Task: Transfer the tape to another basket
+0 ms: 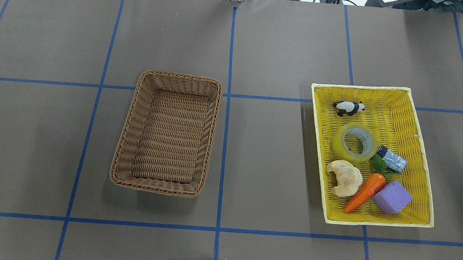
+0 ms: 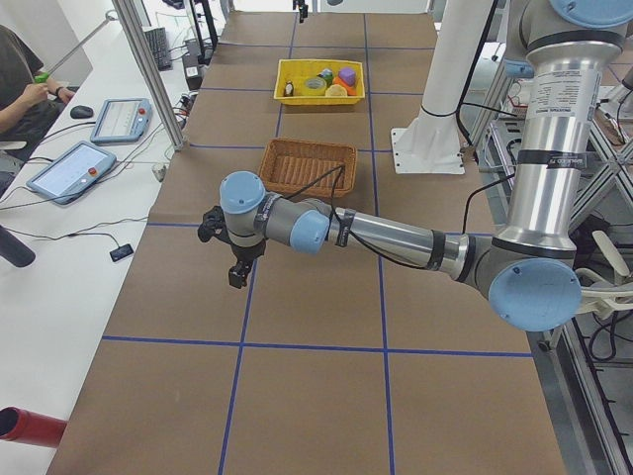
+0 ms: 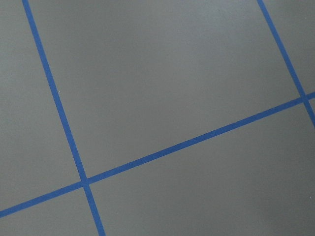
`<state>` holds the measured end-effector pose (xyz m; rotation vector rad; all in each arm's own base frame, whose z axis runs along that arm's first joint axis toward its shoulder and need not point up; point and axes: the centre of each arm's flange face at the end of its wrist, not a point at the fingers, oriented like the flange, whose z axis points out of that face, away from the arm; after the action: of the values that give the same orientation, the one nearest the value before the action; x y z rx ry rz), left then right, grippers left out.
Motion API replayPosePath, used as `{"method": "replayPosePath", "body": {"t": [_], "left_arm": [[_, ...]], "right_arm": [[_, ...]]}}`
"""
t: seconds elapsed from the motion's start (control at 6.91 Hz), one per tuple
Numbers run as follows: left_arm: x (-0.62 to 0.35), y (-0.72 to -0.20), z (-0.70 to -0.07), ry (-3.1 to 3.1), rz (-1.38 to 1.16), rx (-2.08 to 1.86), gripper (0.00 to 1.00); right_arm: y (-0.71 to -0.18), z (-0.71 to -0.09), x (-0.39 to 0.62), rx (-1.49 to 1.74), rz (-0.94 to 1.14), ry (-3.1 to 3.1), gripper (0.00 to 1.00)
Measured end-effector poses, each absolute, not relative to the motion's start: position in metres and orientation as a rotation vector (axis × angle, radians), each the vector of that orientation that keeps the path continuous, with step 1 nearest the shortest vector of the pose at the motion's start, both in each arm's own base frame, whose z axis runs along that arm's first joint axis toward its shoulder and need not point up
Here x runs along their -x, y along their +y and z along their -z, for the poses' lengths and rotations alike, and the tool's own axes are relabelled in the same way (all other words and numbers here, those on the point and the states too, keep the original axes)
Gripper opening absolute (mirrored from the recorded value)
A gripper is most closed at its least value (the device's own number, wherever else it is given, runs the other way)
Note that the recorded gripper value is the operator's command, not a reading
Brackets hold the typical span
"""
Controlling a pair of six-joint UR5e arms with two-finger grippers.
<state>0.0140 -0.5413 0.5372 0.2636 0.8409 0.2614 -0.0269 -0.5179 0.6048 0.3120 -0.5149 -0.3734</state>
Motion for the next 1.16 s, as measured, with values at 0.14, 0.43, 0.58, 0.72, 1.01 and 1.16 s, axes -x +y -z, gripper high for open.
{"method": "replayPosePath", "body": {"t": [0.14,0.43,0.58,0.72,1.01,1.16], "left_arm": [[-0.013,-0.540,-0.540,0.835,-0.260,-0.266,0.98],[-0.010,-0.537,-0.546,0.818,-0.259,-0.273,0.98],[-0.009,-0.538,-0.548,0.814,-0.255,-0.270,0.98],[-0.007,-0.538,-0.550,0.810,-0.252,-0.268,0.98],[-0.003,-0.537,-0.552,0.806,-0.249,-0.269,0.98],[-0.002,-0.534,-0.555,0.808,-0.248,-0.265,0.98]], "right_arm": [[-0.517,-0.607,0.027,-0.307,0.374,-0.523,1.00],[-0.515,-0.610,0.028,-0.297,0.374,-0.536,1.00],[-0.514,-0.613,0.029,-0.289,0.372,-0.553,1.00],[-0.513,-0.615,0.030,-0.277,0.364,-0.580,1.00],[-0.511,-0.616,0.031,-0.259,0.338,-0.622,1.00],[-0.510,-0.618,0.031,-0.249,0.326,-0.639,1.00]]}}
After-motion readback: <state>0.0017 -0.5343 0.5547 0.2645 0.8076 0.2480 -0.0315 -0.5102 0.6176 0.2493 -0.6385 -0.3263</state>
